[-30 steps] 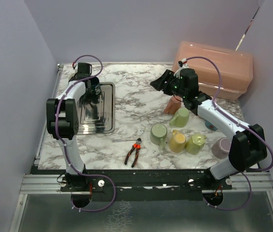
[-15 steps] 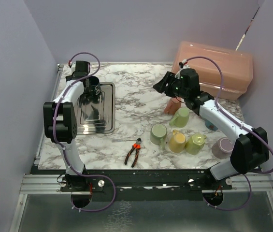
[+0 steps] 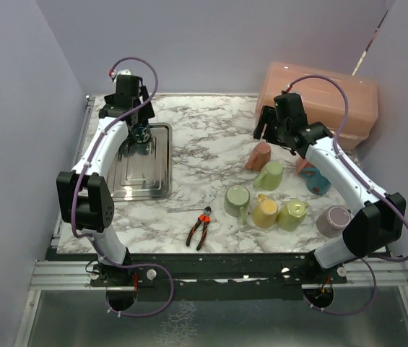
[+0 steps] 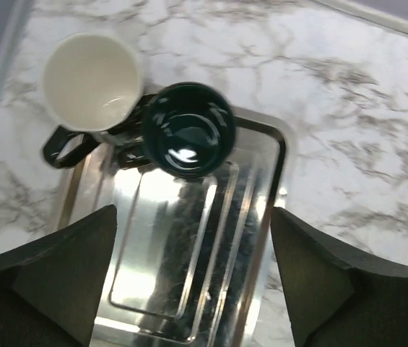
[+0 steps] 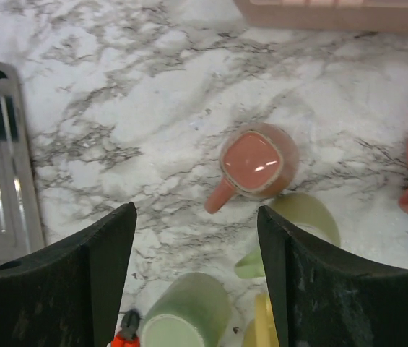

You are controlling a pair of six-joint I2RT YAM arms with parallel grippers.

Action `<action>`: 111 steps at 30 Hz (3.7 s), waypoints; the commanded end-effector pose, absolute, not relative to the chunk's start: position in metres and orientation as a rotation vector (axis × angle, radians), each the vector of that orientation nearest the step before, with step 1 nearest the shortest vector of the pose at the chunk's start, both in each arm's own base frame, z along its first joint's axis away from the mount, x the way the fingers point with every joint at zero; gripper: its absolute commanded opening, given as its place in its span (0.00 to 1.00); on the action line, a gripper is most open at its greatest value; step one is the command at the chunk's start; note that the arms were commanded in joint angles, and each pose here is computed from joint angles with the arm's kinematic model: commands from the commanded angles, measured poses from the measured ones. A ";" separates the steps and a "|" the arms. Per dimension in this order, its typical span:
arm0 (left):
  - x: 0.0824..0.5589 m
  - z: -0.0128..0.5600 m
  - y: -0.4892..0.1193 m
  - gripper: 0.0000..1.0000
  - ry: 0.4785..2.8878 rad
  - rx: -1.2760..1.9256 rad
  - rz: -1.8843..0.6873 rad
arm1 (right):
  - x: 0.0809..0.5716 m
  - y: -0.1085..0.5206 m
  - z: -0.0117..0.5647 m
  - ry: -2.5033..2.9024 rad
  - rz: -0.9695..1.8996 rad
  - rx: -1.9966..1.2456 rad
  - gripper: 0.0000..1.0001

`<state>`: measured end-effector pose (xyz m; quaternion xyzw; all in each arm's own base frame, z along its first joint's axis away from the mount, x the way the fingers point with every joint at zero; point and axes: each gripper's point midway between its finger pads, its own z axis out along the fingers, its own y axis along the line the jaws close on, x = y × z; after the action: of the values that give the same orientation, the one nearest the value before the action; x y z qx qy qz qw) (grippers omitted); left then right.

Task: Turn the mug right side up
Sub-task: Turn over the cup at the center of the board.

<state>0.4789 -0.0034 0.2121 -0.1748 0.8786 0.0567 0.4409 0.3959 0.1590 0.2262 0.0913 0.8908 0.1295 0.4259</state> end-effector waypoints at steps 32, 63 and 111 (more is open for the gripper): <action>0.544 0.285 -0.098 0.97 1.790 0.100 -0.478 | 0.380 0.164 0.112 2.749 0.025 0.449 0.70; 0.519 0.253 -0.118 0.97 1.875 0.110 -0.490 | 0.409 0.163 0.089 2.641 -0.075 0.255 0.38; 0.406 0.203 -0.302 0.94 1.987 -0.331 -1.241 | 0.424 0.223 0.259 1.944 0.697 0.211 0.01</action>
<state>0.4133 -0.2746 0.1704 -0.0970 0.8165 -0.4307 0.3719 0.4276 0.1972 0.2087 0.0798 0.8691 0.1741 0.4560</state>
